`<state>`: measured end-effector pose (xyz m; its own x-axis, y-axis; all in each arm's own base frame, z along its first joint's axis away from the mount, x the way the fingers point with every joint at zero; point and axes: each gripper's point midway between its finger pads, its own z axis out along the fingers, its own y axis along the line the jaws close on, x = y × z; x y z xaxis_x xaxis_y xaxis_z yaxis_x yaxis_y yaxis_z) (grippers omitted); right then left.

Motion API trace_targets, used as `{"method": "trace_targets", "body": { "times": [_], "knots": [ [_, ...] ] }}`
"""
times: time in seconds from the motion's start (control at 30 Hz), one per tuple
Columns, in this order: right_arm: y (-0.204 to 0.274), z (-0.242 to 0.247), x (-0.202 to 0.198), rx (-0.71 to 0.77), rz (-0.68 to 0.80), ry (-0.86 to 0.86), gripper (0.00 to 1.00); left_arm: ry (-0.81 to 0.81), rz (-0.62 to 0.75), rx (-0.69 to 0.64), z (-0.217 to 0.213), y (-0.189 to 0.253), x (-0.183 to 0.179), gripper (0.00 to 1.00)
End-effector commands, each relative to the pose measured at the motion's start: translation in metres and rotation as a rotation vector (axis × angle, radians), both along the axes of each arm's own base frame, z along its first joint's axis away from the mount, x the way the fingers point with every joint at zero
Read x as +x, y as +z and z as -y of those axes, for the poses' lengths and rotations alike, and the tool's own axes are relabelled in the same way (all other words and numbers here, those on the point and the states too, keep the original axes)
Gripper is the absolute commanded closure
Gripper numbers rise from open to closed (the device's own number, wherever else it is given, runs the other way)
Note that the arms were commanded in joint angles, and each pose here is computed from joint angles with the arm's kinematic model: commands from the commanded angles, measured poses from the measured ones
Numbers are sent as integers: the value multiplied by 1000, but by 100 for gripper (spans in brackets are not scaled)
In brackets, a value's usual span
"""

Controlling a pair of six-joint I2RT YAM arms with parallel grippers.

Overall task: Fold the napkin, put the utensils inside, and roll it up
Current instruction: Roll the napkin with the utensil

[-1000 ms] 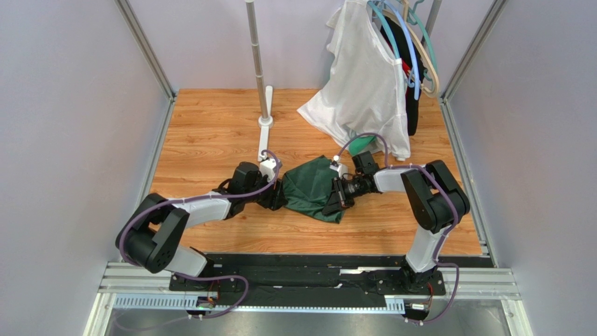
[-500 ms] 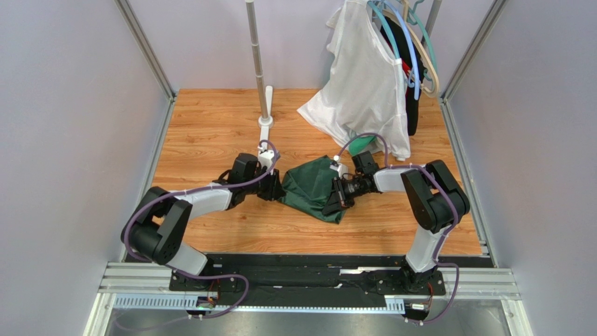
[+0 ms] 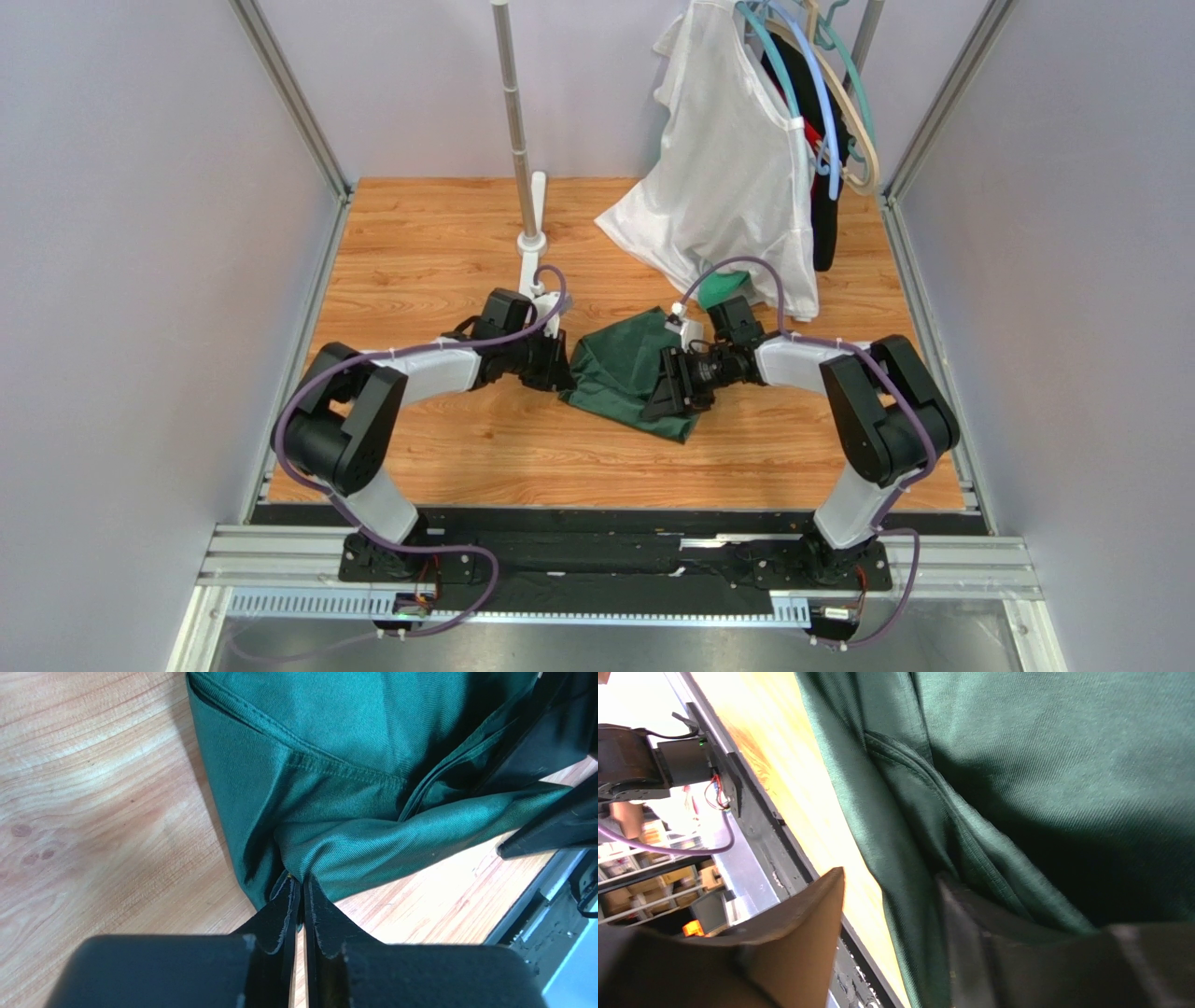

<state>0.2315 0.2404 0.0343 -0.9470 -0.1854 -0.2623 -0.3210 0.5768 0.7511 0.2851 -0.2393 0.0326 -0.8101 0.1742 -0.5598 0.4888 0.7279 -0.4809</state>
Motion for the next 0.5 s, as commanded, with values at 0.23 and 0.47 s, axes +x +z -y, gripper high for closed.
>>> {"method": "trace_targets", "body": {
  "times": [0.23, 0.47],
  "knots": [
    [41, 22, 24, -232, 249, -105, 22, -17, -103, 67, -3, -5, 0, 95],
    [73, 25, 28, -322, 484, -100, 22, -30, -147, 73, 0, -11, 1, 96]
  ]
}}
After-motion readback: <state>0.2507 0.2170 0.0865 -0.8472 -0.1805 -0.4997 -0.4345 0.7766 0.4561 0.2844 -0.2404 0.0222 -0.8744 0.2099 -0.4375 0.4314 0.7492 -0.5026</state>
